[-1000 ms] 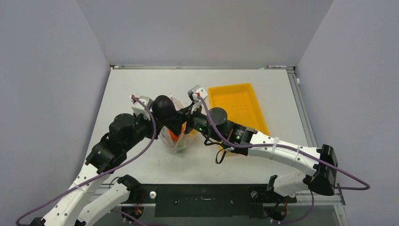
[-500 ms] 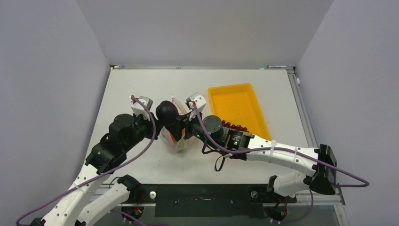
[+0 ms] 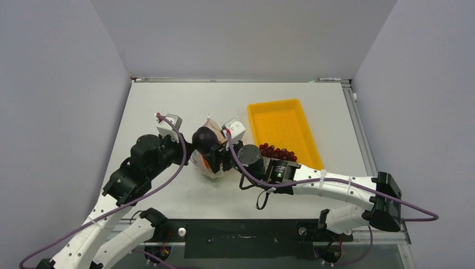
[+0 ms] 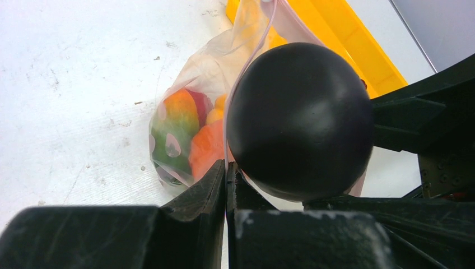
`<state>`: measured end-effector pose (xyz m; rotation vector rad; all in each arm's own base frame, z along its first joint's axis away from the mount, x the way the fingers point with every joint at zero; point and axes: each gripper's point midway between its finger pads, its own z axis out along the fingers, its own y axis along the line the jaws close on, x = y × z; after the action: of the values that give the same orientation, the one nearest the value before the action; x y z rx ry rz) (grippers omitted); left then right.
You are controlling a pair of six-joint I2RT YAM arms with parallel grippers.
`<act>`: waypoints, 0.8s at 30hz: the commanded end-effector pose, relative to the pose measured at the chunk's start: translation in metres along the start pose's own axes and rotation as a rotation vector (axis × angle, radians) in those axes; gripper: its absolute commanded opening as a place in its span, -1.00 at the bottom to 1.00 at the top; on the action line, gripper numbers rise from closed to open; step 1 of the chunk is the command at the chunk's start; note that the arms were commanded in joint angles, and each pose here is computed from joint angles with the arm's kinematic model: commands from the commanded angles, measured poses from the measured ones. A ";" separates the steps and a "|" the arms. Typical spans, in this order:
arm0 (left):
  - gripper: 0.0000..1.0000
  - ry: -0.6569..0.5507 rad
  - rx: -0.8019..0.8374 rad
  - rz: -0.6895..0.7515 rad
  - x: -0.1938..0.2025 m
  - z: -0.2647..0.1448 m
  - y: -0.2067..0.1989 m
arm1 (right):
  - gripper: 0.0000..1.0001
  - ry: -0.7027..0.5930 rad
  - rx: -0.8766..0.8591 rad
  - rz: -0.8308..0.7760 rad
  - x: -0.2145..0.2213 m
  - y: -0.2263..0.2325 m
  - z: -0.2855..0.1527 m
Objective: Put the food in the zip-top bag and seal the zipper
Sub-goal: Place the fake vegetable in the zipper food storage bag.
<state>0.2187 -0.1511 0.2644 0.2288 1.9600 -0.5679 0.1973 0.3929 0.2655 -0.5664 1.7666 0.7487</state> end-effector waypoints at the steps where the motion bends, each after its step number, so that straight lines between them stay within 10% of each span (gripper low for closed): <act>1: -1.00 -0.045 0.014 -0.011 -0.012 0.001 -0.003 | -0.20 -0.025 0.052 -0.015 -0.006 -0.010 -0.009; 13: -1.00 -0.036 0.017 -0.013 -0.011 0.003 -0.003 | 0.69 -0.046 0.110 -0.017 -0.014 -0.020 -0.011; 24: -1.00 -0.034 0.020 -0.012 -0.011 0.003 -0.003 | 0.85 -0.076 0.112 -0.010 -0.027 -0.020 -0.015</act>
<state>0.2203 -0.1516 0.2621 0.2214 1.9723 -0.5734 0.2099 0.3745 0.2531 -0.5215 1.7958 0.6154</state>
